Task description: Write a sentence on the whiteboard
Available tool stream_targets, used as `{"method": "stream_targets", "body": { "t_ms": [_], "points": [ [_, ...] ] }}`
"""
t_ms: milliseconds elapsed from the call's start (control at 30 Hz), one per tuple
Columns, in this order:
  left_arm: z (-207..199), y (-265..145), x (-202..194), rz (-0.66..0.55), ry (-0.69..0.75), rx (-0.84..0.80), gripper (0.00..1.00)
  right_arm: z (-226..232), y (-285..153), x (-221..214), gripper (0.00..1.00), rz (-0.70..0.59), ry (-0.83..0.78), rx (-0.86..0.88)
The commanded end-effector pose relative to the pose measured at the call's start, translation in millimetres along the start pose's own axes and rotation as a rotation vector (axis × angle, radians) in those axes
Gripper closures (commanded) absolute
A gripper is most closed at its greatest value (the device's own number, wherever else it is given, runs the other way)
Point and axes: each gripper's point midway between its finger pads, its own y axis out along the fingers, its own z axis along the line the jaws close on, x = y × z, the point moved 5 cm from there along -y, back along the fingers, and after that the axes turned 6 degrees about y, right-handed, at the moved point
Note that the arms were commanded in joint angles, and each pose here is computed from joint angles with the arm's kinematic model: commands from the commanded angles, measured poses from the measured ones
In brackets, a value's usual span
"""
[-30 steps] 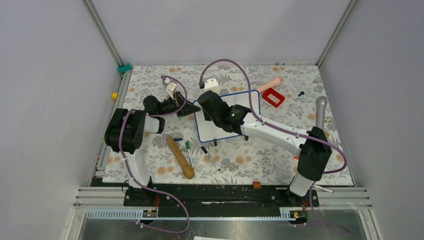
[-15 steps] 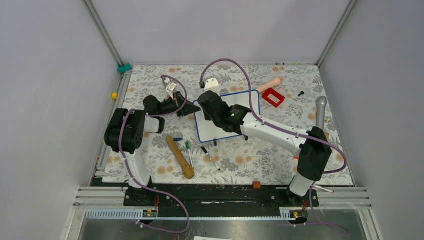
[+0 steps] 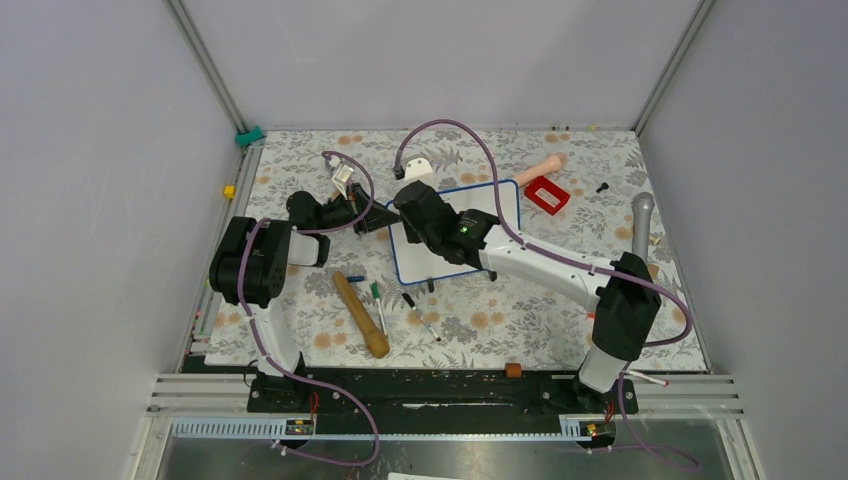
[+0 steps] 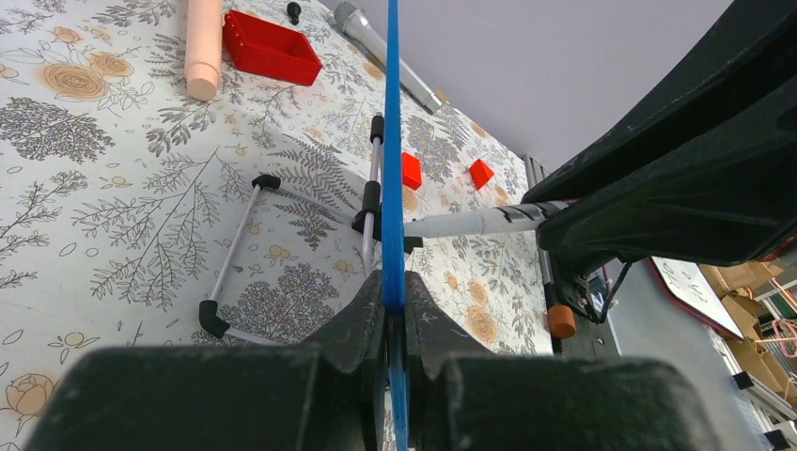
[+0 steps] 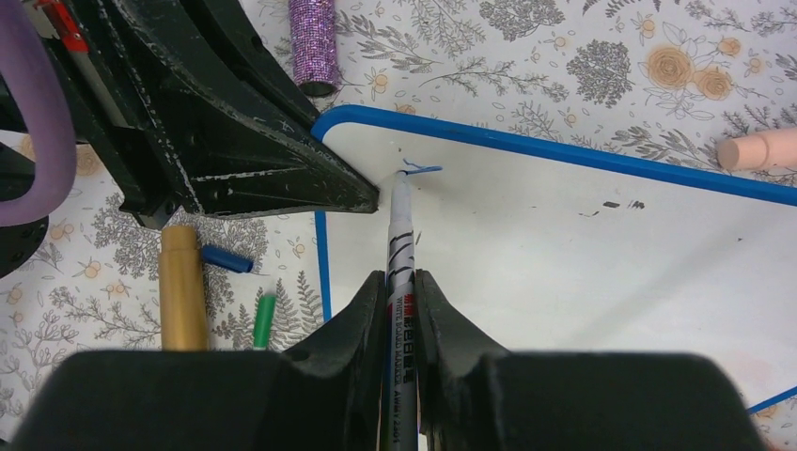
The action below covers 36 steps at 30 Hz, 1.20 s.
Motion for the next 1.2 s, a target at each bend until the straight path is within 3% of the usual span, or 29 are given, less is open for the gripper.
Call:
{"method": "stream_targets", "body": {
  "t_ms": [0,567,1167],
  "points": [
    [-4,1,-7,0.037,0.141,-0.074,1.0,12,-4,16,1.0,-0.037,0.002,0.048],
    [-4,1,-7,0.038,0.143,-0.075,1.0,-8,-8,19,1.0,-0.084,0.05,-0.094],
    [-4,1,-7,0.038,0.143,-0.075,1.0,-15,-12,18,1.0,-0.101,0.067,-0.123]
  ]
}}
